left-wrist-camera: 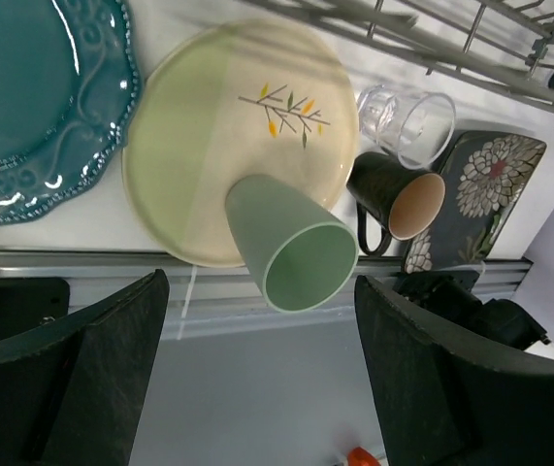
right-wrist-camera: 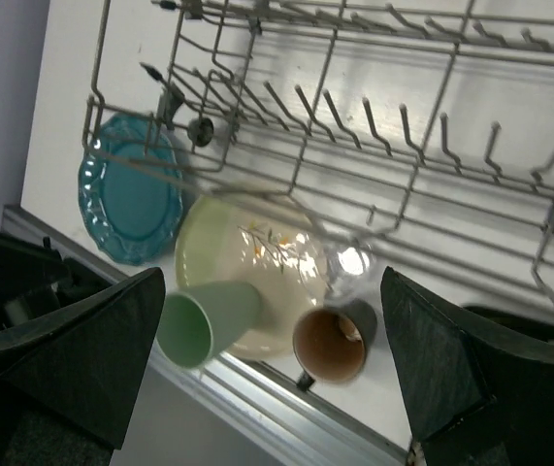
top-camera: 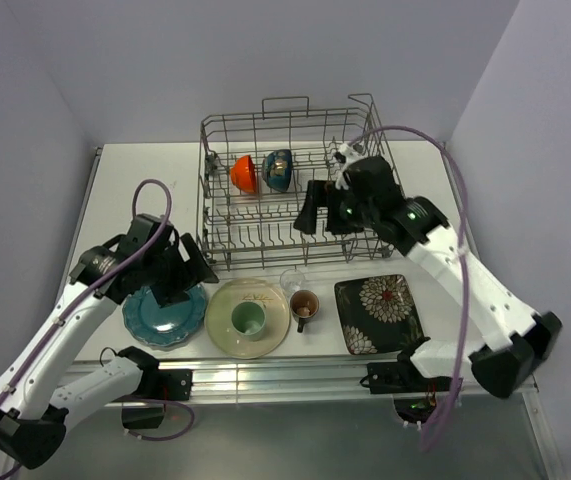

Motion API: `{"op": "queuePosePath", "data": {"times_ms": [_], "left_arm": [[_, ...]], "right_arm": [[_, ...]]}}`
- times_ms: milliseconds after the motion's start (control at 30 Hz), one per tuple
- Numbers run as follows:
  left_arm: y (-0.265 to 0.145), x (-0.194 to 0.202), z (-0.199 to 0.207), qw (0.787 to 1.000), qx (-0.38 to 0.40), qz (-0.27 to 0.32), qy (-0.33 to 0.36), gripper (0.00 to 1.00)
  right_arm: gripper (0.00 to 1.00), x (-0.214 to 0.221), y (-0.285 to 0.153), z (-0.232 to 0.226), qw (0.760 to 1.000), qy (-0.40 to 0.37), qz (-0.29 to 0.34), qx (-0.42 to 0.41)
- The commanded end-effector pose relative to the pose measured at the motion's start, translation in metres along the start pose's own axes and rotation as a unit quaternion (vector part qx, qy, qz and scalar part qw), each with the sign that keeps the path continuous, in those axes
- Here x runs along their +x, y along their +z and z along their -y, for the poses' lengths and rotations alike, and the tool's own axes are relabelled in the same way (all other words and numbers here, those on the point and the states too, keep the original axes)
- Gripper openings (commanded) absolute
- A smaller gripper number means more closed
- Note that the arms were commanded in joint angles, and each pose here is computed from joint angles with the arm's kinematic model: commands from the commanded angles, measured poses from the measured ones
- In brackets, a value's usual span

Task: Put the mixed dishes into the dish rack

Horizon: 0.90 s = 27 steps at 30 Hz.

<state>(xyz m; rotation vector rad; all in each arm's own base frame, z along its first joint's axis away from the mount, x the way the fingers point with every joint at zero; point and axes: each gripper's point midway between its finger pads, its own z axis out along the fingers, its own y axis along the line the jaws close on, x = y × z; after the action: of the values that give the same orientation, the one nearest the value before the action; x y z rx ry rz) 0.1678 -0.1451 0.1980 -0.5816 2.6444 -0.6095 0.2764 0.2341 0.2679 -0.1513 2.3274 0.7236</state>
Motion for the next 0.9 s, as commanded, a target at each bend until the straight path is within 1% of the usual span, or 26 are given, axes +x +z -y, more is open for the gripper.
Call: {"op": "queuePosePath", "data": {"times_ms": [0, 133, 200, 233, 267, 333, 467, 633, 867], "left_arm": [[-0.001, 0.008, 0.006, 0.999, 0.034, -0.003, -0.021, 0.83], [0.019, 0.03, 0.0, 0.998, 0.026, -0.047, -0.014, 0.78], [0.023, 0.042, 0.005, 0.998, 0.022, -0.065, 0.003, 0.77], [0.025, 0.042, 0.008, 0.998, 0.018, -0.06, 0.01, 0.78], [0.029, 0.051, 0.011, 0.997, 0.007, -0.073, 0.026, 0.78], [0.032, 0.053, 0.013, 0.997, -0.011, -0.066, 0.041, 0.79], [0.048, 0.067, 0.015, 0.995, -0.032, -0.076, 0.062, 0.79], [0.058, 0.076, -0.001, 0.993, -0.055, -0.08, 0.071, 0.78], [0.076, 0.093, -0.015, 0.989, -0.069, -0.095, 0.088, 0.76]], "right_arm": [[1.0, 0.007, -0.039, -0.002, 0.999, -0.019, 0.04, -0.011], [1.0, 0.035, -0.058, 0.0, 0.999, -0.009, 0.041, -0.031], [1.0, 0.041, -0.062, 0.003, 0.999, 0.0, 0.041, -0.027], [1.0, 0.046, -0.066, 0.005, 0.999, 0.006, 0.042, -0.027], [1.0, 0.046, -0.069, 0.006, 0.999, 0.008, 0.045, -0.028], [1.0, 0.046, -0.076, 0.006, 0.998, 0.008, 0.057, -0.032], [1.0, 0.044, -0.093, 0.008, 0.997, 0.011, 0.071, -0.026], [1.0, 0.044, -0.112, 0.015, 0.994, 0.021, 0.103, -0.017], [1.0, 0.052, -0.122, 0.024, 0.995, 0.023, 0.099, 0.0]]}}
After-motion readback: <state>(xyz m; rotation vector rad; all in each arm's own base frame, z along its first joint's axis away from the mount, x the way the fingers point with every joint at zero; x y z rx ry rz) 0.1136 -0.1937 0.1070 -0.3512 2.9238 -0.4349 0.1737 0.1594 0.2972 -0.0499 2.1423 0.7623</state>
